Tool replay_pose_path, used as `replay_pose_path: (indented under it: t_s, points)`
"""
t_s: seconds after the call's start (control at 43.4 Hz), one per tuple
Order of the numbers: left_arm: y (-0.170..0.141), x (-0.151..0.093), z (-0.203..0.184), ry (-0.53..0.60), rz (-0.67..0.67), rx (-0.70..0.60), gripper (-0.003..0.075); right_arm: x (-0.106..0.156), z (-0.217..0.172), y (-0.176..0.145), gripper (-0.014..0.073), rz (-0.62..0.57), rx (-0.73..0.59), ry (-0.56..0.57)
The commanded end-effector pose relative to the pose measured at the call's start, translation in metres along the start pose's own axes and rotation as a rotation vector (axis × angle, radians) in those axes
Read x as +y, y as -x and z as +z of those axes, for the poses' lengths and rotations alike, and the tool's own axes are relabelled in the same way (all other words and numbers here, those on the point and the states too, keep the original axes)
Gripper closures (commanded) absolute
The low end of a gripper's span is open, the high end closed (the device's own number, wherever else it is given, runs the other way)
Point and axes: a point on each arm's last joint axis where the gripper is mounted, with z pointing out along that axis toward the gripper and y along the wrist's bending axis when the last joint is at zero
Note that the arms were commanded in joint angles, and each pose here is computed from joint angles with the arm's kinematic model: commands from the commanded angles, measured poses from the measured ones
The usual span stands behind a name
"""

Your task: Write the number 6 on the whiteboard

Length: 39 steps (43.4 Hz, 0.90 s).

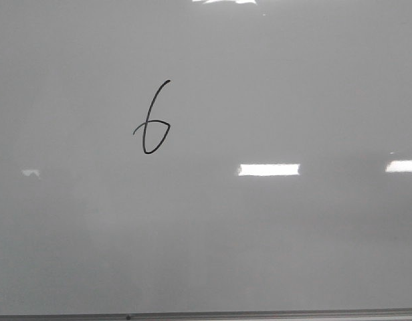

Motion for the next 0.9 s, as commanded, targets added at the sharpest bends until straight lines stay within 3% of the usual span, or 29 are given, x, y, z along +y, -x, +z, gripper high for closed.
replay_pose_path:
  t_s: [0.0, 0.877]
  points:
    - [0.0054, 0.0005, -0.0008, 0.008, -0.011, -0.082, 0.0741, -0.0021, 0.0004, 0.0017, 0.0655, 0.035, -0.097, -0.028]
    - [0.0052, 0.0005, -0.0008, 0.008, -0.011, -0.080, 0.0741, -0.0012, 0.0012, -0.0047, 0.0655, 0.049, -0.054, -0.019]
